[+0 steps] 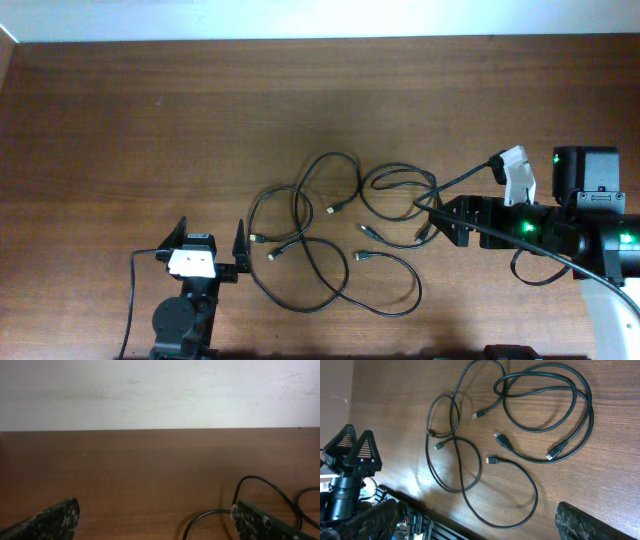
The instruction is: Untangle cables
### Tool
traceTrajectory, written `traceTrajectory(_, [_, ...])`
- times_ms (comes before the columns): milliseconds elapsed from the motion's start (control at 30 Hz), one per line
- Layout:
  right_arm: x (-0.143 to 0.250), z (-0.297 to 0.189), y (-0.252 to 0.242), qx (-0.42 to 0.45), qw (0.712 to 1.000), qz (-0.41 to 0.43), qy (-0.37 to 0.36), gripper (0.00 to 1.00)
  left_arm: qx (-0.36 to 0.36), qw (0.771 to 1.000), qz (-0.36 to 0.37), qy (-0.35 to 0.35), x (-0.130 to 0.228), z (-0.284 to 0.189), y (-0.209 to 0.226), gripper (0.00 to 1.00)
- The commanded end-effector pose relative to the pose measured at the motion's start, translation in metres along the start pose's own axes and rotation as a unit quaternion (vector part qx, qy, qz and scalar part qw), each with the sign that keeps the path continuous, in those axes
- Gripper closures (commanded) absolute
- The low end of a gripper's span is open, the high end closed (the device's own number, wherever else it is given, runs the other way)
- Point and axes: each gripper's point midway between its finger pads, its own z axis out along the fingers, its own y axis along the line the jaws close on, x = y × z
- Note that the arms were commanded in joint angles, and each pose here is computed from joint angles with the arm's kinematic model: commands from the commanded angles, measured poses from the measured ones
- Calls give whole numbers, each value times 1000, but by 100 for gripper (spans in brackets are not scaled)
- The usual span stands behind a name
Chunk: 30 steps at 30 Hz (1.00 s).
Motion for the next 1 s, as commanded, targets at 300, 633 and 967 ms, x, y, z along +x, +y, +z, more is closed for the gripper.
traceTrajectory(300, [-2,-3,0,4,1000,-7,-7,1,8,1000,8,2,1,0,-2,2])
traceTrajectory(633, [-5,-10,-39,123,992,-14,-18,1,8,1000,7,2,1,0,-2,1])
traceTrajectory(967, [-59,-44,-31,143,939,-124,-287,1,8,1000,8,2,1,0,-2,1])
